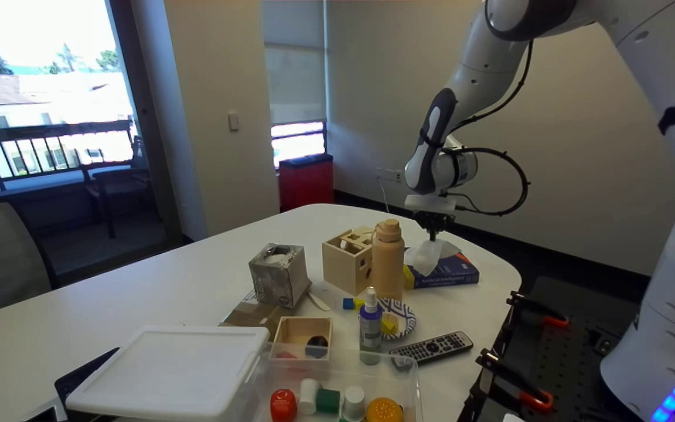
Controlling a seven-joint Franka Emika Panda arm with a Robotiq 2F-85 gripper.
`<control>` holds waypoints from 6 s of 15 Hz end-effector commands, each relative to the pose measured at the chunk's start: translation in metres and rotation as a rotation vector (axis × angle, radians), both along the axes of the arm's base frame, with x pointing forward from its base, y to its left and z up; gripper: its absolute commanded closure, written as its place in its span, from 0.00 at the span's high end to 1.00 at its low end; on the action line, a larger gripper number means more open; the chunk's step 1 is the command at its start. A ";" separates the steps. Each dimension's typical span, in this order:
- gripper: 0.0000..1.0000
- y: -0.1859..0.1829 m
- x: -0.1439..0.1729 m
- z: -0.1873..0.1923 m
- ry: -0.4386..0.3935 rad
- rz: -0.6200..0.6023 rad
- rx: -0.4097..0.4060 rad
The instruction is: Use the paper towel to clean the book
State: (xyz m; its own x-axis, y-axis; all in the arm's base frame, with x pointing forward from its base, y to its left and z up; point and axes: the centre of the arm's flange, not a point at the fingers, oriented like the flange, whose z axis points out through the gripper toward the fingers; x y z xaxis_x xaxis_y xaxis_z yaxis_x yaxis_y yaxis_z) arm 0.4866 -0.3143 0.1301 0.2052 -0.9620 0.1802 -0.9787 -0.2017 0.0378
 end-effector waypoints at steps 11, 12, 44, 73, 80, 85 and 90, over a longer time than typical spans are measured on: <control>0.00 -0.077 -0.068 -0.043 -0.052 -0.263 -0.070; 0.00 -0.079 -0.067 -0.041 -0.066 -0.268 -0.088; 0.00 -0.030 -0.030 -0.050 -0.062 -0.240 0.011; 0.00 0.044 0.012 -0.056 -0.106 -0.112 0.037; 0.00 0.022 -0.020 -0.039 -0.041 -0.145 0.044; 0.00 0.001 -0.053 -0.048 0.027 -0.214 0.040; 0.00 -0.020 -0.078 -0.057 0.056 -0.281 0.003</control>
